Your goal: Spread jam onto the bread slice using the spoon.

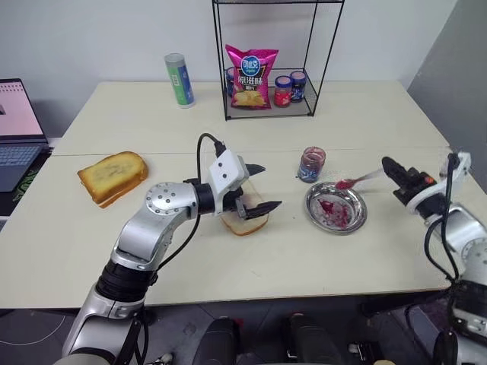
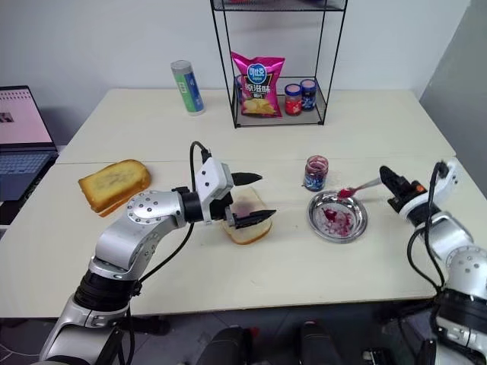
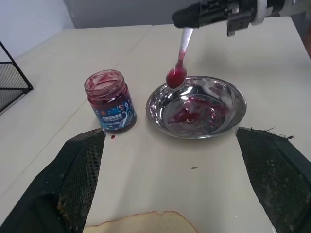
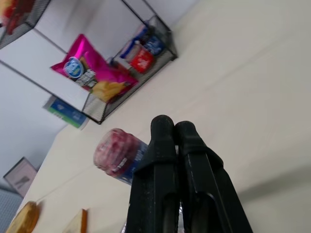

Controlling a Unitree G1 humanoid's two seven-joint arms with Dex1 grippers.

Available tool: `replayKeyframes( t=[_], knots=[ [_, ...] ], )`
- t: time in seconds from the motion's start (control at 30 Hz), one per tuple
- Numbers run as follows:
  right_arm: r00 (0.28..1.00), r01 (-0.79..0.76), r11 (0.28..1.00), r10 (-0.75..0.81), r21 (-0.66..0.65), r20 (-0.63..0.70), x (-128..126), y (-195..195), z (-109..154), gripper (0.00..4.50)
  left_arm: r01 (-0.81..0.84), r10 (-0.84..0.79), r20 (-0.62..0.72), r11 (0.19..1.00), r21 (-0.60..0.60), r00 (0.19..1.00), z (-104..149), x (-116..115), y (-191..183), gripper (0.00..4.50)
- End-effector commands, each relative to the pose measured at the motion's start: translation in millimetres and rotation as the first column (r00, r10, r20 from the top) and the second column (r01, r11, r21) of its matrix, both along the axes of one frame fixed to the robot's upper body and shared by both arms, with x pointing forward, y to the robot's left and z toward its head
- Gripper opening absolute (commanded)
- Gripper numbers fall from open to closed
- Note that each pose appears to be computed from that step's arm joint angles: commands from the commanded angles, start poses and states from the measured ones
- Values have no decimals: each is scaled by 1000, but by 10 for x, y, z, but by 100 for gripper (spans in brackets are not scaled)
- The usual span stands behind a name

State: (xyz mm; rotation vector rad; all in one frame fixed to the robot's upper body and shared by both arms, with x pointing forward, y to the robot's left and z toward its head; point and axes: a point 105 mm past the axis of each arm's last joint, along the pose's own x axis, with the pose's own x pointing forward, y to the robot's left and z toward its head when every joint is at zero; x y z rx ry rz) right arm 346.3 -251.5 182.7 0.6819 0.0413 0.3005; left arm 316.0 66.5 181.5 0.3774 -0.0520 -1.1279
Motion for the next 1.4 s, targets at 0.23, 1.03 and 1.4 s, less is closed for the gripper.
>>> replayKeyframes(
  t=[0.23, 1.03, 1.4],
  knots=[
    [965, -115, 986, 140, -122, 220, 295, 225, 927, 3, -82, 97, 97, 986, -147, 991, 392, 142, 177, 450],
    [915, -78, 757, 313, -649, 255, 778, 797, 633, 3, -110, 128, 112, 982, -154, 985, 390, 116, 160, 450],
    [903, -84, 565, 391, -821, 176, 779, 957, 325, 3, -100, 119, 121, 983, -152, 985, 405, 110, 131, 450]
  ],
)
